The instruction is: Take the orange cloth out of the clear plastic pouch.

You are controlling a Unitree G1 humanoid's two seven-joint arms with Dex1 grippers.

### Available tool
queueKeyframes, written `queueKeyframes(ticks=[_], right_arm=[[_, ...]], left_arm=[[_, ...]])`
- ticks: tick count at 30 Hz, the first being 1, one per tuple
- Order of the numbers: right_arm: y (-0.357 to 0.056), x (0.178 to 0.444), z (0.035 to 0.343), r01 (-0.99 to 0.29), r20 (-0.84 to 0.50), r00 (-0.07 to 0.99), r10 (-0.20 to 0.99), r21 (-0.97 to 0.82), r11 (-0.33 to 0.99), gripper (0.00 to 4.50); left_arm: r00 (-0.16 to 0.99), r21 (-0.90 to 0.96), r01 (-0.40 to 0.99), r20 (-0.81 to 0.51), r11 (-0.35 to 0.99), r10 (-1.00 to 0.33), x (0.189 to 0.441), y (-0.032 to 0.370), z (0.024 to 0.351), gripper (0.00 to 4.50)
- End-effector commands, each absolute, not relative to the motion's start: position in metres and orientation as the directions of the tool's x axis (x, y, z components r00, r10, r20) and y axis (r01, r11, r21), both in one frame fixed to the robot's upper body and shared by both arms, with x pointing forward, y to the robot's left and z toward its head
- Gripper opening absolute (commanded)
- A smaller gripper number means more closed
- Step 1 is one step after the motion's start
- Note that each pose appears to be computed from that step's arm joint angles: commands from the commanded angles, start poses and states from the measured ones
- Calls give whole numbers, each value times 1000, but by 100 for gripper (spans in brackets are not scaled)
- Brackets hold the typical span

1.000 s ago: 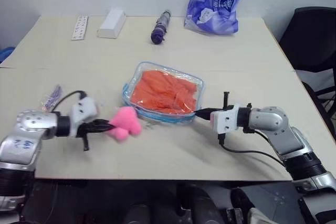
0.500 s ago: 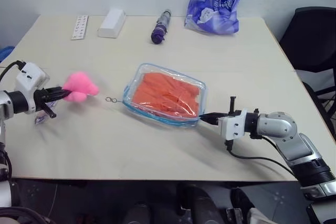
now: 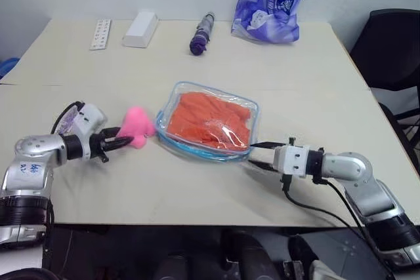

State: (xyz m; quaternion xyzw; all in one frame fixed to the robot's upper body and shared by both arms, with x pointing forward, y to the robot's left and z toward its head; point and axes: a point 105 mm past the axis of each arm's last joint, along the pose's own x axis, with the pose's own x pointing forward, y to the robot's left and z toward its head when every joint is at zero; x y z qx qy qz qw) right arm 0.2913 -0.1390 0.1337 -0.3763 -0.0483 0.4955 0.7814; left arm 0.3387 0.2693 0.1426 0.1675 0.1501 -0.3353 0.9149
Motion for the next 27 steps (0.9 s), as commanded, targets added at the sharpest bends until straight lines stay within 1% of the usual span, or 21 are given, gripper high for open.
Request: queueKeyframes(ticks=[1,2,3,4,5,7,9,11,13,14,16,17,19,20,25,27], right_arm=[[-145,278,159,-730,-218,533,817,-607,315,339],[-146,276,160,-731,-211,542,814,-597,332,374],[-148,272,160,-732,-188,565,804,-564,382,403],[-149,269,160,-732,-175,581,794,-539,417,440],[-150,264,160,-732,-165,593,788,-518,442,445],[-149,253,161,-746,-149,599,787,-462,480,445],[-150,242,163,-769,-136,596,792,-382,513,445],[-150,235,165,-784,-133,591,796,-325,528,445],[-150,228,165,-804,-145,575,805,-281,524,445],[-150,225,164,-814,-157,565,810,-266,516,445],[-150,220,161,-831,-191,544,817,-256,494,445],[-151,219,161,-835,-203,539,817,-255,488,445],[-151,216,159,-840,-216,533,818,-252,481,445],[-152,216,158,-839,-216,535,817,-252,483,445],[-153,213,154,-831,-220,547,808,-257,493,445],[-153,212,153,-830,-220,549,807,-258,494,445]], left_arm=[[877,393,470,-311,790,-367,357,303,170,308],[905,452,418,-280,788,-319,361,310,178,341],[938,531,344,-227,774,-261,367,317,194,368],[955,575,298,-190,762,-230,370,320,205,372],[960,603,281,-171,747,-223,371,320,214,372],[946,602,322,-172,731,-275,370,309,222,372],[870,574,470,-173,671,-462,360,277,235,372],[758,548,612,-202,570,-620,347,246,242,372],[632,527,730,-276,436,-724,332,218,236,372],[585,521,763,-306,382,-751,327,207,233,372],[501,545,798,-364,257,-785,319,186,223,372],[482,560,799,-382,217,-788,318,181,220,372],[462,675,737,-467,33,-754,323,168,200,372],[453,697,717,-483,-15,-749,327,164,193,372],[407,740,648,-536,-180,-739,344,151,175,372],[395,746,630,-547,-216,-738,348,148,172,372]])
